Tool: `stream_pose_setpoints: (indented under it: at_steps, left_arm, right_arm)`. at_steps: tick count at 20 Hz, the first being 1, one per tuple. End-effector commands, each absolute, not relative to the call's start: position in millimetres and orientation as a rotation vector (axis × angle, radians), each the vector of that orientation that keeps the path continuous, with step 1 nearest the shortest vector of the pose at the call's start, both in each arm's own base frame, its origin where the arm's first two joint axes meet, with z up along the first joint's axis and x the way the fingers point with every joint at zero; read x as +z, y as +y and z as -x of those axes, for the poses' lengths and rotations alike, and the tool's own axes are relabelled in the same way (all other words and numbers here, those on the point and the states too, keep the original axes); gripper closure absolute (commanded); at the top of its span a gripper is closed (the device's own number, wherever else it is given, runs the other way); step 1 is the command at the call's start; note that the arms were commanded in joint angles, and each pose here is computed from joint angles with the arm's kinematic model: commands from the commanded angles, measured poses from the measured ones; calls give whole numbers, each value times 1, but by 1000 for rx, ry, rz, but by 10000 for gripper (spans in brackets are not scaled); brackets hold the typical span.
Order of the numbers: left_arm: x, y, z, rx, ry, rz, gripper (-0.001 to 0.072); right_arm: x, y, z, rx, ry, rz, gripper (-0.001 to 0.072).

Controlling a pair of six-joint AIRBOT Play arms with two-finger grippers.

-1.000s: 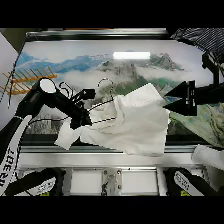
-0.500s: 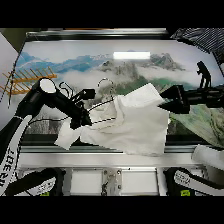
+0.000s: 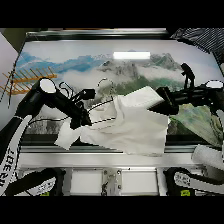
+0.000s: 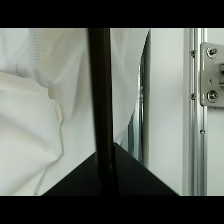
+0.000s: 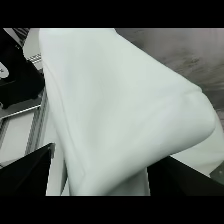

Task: Fold the clothes and pants, and hang the long-sleeved shirts on hangers.

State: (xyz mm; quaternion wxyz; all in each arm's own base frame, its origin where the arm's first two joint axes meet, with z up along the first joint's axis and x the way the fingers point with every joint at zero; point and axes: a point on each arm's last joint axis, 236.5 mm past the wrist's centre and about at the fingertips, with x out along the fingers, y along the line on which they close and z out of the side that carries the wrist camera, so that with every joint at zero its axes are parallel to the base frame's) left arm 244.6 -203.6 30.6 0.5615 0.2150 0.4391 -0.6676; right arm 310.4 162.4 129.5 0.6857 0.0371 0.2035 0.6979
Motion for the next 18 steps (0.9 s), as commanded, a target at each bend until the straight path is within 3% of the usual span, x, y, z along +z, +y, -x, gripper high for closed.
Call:
stream_pose_setpoints:
  at_steps: [1, 18]
  left_arm:
    - [31, -204, -246, -1569, 1030, -505, 698]
    - [30, -204, -247, -1563, 1028, -508, 698]
  right_arm:
    - [128, 170, -308, 1586, 460, -90, 81]
    - [129, 171, -307, 1593, 457, -92, 81]
